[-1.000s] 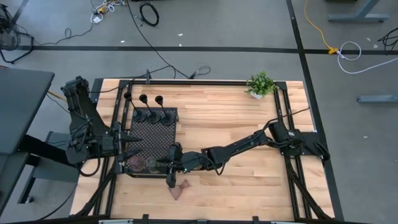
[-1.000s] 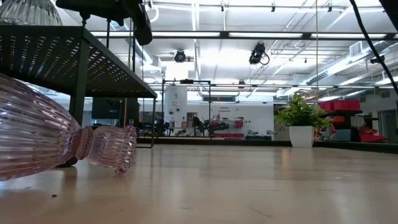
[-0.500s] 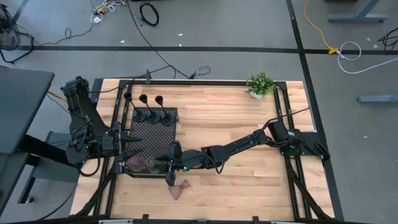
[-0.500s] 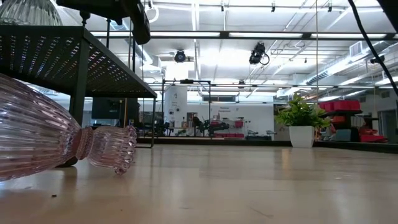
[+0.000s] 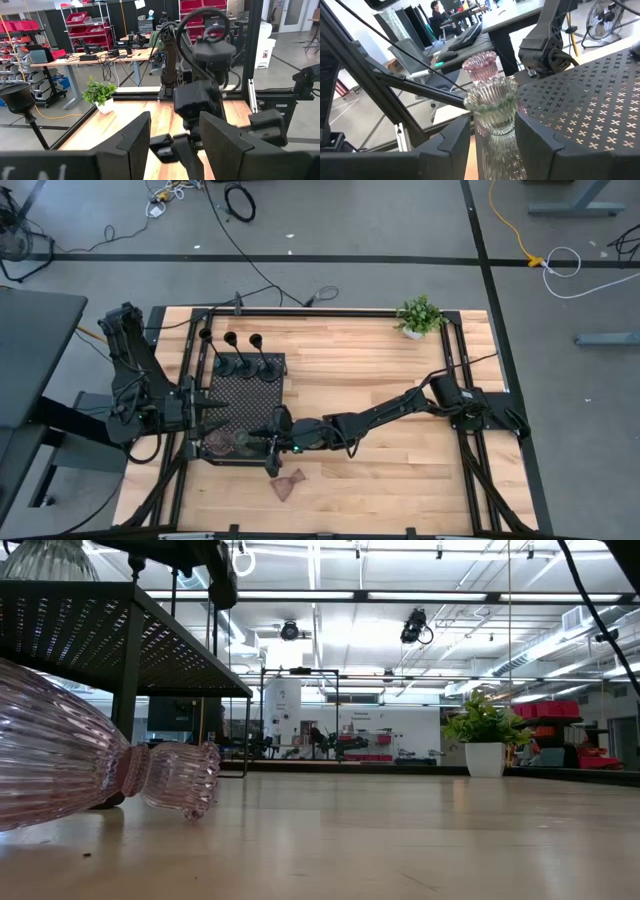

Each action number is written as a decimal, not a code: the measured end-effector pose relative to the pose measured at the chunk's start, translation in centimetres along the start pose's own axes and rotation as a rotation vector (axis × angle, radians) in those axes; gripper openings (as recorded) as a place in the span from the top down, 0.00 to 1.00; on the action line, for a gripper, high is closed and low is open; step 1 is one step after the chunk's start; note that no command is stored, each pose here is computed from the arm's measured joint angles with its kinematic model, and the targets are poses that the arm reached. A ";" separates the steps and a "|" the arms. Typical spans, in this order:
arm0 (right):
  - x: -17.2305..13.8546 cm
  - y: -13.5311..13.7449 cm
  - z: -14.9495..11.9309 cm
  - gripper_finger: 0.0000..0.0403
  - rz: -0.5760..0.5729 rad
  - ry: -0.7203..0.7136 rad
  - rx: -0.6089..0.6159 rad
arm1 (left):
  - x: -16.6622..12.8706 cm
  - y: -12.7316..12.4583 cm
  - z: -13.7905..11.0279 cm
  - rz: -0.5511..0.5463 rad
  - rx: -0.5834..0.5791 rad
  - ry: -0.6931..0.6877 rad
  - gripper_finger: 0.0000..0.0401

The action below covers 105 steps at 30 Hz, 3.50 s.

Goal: Pick & Place candle stick holders
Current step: Put the green glass candle holder on the shelf aligned with the pink glass candle holder, then put the pink glass candle holder on the shelf aligned with the pink and green glass candle holders

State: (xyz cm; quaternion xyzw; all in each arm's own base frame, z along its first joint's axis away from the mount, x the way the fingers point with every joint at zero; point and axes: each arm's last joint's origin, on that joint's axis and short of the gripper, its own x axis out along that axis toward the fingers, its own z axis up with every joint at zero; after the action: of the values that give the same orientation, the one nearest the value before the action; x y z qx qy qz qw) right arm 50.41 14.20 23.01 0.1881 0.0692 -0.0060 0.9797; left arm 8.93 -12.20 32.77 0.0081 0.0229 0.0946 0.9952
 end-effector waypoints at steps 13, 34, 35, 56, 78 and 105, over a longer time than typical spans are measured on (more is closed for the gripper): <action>1.2 -0.8 -2.3 0.62 0.040 0.022 0.020 | 0.0 0.0 0.0 0.000 0.000 0.000 0.57; -3.0 2.1 -0.8 0.62 -0.057 0.314 -0.090 | 0.0 0.0 0.0 0.000 -0.006 0.000 0.57; -3.4 2.5 -0.9 0.62 -0.058 0.337 -0.096 | 0.0 0.0 0.0 -0.002 -0.007 0.000 0.57; -6.3 6.2 -8.5 0.62 -0.003 0.718 -0.167 | 0.0 0.0 0.0 -0.013 -0.025 0.002 0.57; -4.0 3.3 -10.5 0.34 -0.039 0.717 -0.315 | 0.0 0.0 -0.3 -0.022 0.006 0.012 0.57; -3.7 1.5 -9.9 0.35 -0.178 0.711 -0.212 | 0.0 -0.1 -0.4 -0.053 0.020 0.022 0.57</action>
State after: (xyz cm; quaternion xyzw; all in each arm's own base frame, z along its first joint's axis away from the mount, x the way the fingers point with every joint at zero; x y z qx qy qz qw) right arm 45.53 19.22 15.00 0.0693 0.4212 -0.0182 0.9041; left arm 8.93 -12.30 32.38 0.0162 0.0350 0.0680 0.9969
